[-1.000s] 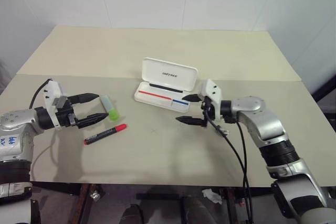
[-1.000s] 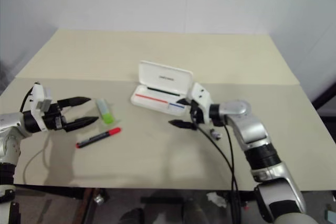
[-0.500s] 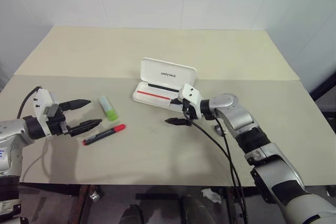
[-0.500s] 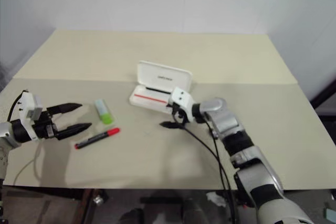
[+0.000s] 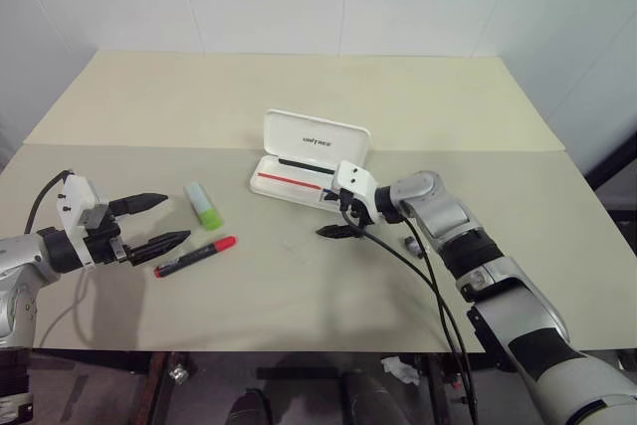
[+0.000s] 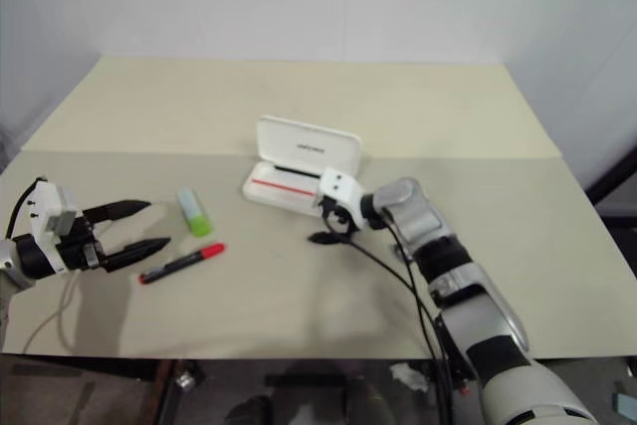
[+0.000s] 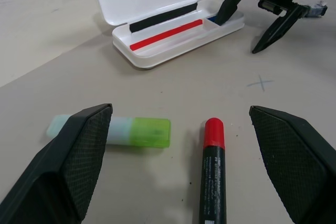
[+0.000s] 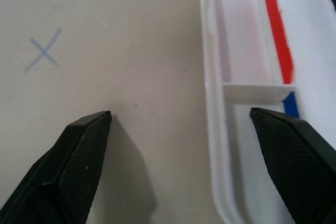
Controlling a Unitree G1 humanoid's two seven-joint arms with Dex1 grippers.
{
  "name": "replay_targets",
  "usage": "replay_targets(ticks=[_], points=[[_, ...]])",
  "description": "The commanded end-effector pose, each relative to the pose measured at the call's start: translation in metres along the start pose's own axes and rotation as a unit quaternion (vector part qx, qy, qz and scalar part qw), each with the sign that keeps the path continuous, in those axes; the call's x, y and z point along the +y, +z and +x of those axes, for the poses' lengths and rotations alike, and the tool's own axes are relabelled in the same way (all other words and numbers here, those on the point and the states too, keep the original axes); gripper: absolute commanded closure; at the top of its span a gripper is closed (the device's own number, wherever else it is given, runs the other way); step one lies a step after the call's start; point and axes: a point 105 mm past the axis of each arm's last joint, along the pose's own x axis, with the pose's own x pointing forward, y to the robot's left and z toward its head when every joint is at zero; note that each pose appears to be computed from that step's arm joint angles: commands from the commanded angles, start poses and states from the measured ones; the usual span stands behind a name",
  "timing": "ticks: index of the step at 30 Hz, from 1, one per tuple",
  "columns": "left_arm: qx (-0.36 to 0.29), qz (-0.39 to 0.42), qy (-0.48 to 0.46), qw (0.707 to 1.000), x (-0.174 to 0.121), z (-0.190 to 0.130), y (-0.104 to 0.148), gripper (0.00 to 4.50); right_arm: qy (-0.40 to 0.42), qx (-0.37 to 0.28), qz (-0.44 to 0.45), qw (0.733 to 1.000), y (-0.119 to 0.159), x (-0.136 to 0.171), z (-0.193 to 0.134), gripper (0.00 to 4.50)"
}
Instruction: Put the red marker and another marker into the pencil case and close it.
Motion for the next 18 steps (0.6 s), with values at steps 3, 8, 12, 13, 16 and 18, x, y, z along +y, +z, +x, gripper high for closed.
replay_targets(ticks=[3, 8, 12, 13, 16, 18], points=[[-0.016, 0.019, 0.005, 1.0, -0.001, -0.005, 0.014, 0.0, -0.002, 0.005, 0.004, 1.0, 0.006, -0.003, 0.003, 1.67], [-0.019, 0.019, 0.004, 1.0, -0.001, -0.005, 0.015, 0.0, -0.004, 0.002, -0.002, 1.0, 0.009, -0.005, 0.002, 3.54], [-0.019, 0.019, 0.004, 1.0, -0.001, -0.004, 0.015, 0.0, -0.024, -0.004, -0.009, 1.0, 0.012, -0.011, -0.002, 4.47], [-0.02, 0.019, 0.003, 1.0, -0.001, -0.003, 0.015, 0.0, -0.029, -0.007, -0.012, 0.999, 0.012, -0.013, -0.004, 4.47], [-0.021, 0.018, 0.002, 1.0, -0.001, -0.002, 0.015, 0.0, -0.043, -0.024, -0.027, 0.998, 0.018, -0.016, -0.008, 4.47], [-0.021, 0.018, 0.0, 1.0, 0.0, -0.001, 0.015, 0.0, -0.052, -0.051, -0.045, 0.996, 0.028, -0.017, -0.013, 4.47]])
